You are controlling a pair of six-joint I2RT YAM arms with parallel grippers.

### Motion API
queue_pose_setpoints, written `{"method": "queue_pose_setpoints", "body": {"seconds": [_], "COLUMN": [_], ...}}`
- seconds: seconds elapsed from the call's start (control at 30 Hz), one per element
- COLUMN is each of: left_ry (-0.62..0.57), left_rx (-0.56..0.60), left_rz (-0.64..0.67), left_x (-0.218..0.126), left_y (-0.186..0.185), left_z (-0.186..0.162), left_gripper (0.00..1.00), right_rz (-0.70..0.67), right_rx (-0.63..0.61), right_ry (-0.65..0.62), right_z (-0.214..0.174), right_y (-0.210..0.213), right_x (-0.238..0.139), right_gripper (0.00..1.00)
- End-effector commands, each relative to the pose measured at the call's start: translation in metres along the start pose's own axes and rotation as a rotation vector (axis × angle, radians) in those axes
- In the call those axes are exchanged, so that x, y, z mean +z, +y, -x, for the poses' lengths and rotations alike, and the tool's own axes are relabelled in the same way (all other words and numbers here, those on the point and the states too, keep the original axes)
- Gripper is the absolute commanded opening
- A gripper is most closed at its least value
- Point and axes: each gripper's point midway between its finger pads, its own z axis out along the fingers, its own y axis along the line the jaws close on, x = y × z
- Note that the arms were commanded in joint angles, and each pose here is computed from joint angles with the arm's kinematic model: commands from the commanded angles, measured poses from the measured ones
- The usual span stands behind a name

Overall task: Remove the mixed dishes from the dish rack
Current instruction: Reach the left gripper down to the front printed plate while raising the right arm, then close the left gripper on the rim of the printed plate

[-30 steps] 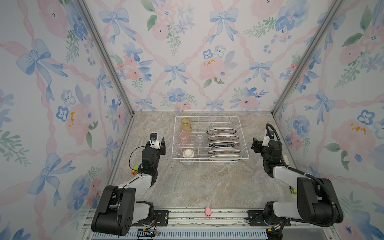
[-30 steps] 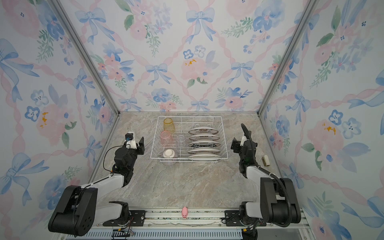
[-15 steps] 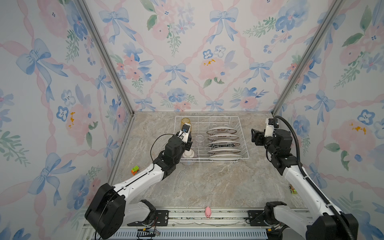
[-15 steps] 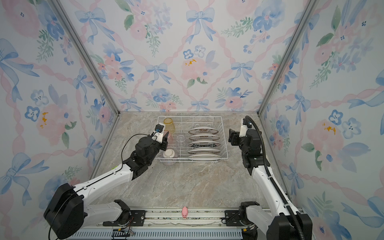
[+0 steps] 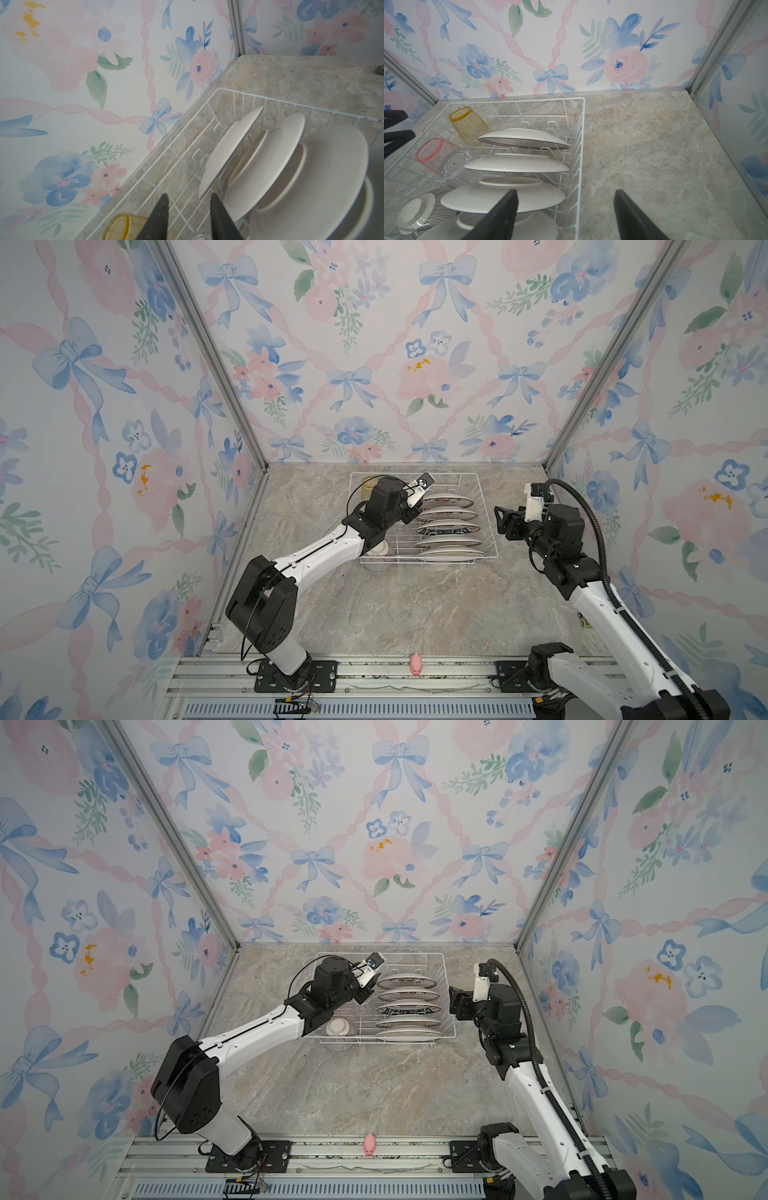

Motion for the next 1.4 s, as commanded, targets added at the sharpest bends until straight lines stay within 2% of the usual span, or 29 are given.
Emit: {"method": "queue_pose_setpoints", "body": {"seconds": [0.0, 0.13, 0.53, 1.0, 1.37], "left_ry": [0.067, 0.103, 0.158, 0.197, 0.236], "left_rx": [0.068, 0.097, 0.216, 0.276, 0.310], "left_rz": [-0.161, -0.201, -0.208, -0.170, -0.135], "left_x": [0.011, 0.021, 0.046, 0.072, 0.095], "left_y": [-0.026, -0.034, -0.051, -0.046, -0.043], "left_z": [-0.012, -0.019, -0.030, -0.039, -0.051], "left_gripper": [0.34, 0.34, 0.31, 0.27, 0.16], "right_rz": [0.034, 0.036, 0.048, 0.039, 0.033], "right_rx": [0.010, 0.013, 0.036, 0.037, 0.035], "right_ry": [-0.047, -0.062, -0.090, -0.098, -0.094], "right_z": [0.020, 0.025, 0.032, 0.031, 0.027], "right_y": [0.011, 0.011, 0.014, 0.012, 0.010], "right_x": [-0.009, -0.011, -0.014, -0.021, -0.022], "right_gripper": [0.75, 0.75, 0.75, 0.75, 0.76]}}
